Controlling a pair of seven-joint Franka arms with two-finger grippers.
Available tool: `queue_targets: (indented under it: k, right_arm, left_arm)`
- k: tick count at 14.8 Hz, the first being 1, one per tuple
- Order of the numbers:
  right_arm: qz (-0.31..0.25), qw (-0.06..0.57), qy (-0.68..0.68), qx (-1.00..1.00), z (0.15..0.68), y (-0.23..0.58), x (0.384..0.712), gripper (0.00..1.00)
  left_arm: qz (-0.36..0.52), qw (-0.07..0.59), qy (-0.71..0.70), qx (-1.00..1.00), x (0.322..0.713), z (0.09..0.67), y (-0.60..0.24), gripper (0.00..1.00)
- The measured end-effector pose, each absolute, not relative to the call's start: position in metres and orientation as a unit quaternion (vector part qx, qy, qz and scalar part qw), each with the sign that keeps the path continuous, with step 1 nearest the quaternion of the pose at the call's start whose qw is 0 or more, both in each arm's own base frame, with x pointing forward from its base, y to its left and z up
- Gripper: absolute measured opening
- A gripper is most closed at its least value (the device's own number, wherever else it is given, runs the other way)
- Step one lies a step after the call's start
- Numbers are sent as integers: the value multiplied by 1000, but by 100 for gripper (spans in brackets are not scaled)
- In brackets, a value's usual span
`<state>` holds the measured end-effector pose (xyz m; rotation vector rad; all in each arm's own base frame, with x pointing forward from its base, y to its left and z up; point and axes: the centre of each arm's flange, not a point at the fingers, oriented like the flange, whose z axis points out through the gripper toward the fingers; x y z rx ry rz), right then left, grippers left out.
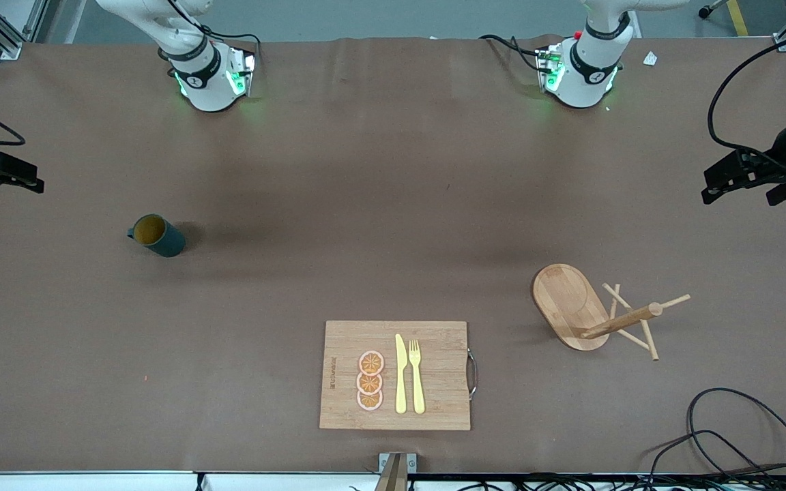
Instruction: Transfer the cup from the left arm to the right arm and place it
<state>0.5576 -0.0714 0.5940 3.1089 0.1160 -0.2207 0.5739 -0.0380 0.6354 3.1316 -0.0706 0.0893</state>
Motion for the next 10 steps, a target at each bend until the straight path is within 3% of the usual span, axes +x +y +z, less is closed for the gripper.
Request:
queue_targets:
  k: [10]
  right_arm:
    - [-45, 2, 37, 998, 649, -64, 520, 100]
  left_arm:
    - [28, 4, -23, 999, 574, 635, -38, 100]
